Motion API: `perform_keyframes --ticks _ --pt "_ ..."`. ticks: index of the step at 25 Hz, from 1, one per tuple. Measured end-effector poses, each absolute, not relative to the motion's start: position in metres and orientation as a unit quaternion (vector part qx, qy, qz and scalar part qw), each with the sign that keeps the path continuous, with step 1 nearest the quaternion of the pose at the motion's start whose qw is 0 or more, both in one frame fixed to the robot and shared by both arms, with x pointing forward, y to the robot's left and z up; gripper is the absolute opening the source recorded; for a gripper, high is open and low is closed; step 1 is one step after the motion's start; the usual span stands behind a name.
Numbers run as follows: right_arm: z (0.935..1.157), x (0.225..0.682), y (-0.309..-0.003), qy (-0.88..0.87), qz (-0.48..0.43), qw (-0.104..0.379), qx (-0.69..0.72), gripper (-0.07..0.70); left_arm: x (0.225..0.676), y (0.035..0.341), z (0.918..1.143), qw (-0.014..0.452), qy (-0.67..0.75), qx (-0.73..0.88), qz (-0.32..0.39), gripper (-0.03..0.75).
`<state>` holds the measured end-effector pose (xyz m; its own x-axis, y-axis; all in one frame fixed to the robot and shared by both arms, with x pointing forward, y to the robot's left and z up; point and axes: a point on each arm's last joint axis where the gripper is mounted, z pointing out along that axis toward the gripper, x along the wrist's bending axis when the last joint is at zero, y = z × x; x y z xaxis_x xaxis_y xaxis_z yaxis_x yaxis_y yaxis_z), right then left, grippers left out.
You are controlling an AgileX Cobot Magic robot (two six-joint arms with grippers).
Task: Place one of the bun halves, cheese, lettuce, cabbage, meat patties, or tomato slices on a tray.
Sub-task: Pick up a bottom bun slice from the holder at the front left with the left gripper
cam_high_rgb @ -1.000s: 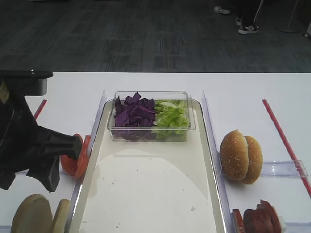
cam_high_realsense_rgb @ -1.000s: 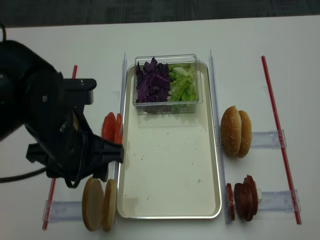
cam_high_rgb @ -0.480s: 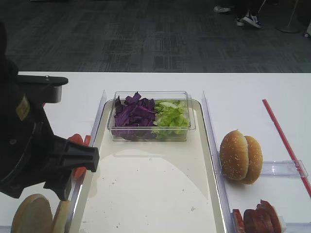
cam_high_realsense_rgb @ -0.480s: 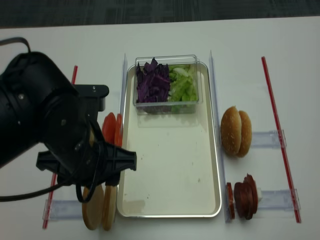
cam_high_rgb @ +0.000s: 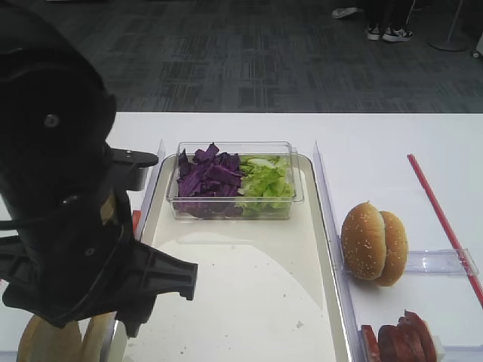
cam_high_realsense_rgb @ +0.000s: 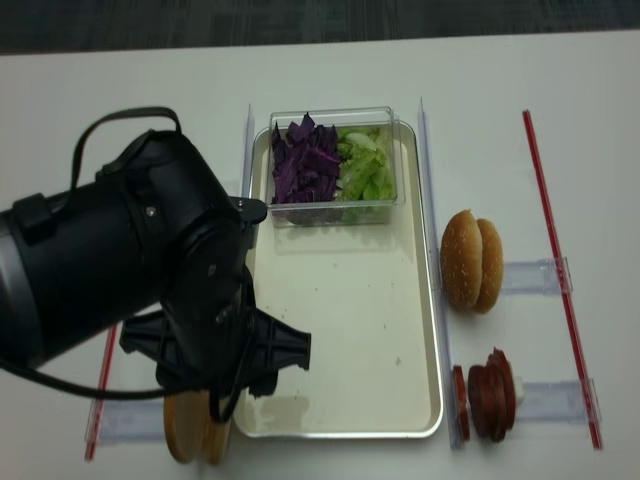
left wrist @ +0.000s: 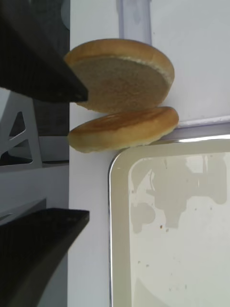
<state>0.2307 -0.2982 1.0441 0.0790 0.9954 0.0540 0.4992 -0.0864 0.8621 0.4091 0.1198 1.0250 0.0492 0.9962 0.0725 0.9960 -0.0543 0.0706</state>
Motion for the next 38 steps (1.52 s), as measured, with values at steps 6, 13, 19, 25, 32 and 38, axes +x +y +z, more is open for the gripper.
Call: perform_keyframes --ticks 6,13,19,25,32,38 --pt "1.044 0.231 -0.298 0.578 0.355 0.35 0.646 0.463 0.407 0.113 1.019 -0.006 0.689 0.722 0.069 0.447" --pt "1.044 0.231 -0.298 0.578 0.355 0.35 0.646 0.463 0.41 0.109 1.01 -0.021 0.686 0.722 0.089 0.447" --pt "1.044 0.231 -0.298 0.578 0.355 0.35 0.646 0.463 0.412 0.103 1.0 -0.035 0.681 0.724 0.103 0.447" --pt "1.044 0.231 -0.298 0.578 0.355 0.35 0.646 0.463 0.414 0.101 0.993 -0.047 0.68 0.724 0.108 0.447" --pt "1.044 0.231 -0.298 0.578 0.355 0.35 0.646 0.463 0.416 0.1 0.987 -0.056 0.678 0.724 0.116 0.447" --pt "1.044 0.231 -0.298 0.578 0.355 0.35 0.646 0.463 0.418 0.097 0.979 -0.07 0.677 0.723 0.119 0.447"
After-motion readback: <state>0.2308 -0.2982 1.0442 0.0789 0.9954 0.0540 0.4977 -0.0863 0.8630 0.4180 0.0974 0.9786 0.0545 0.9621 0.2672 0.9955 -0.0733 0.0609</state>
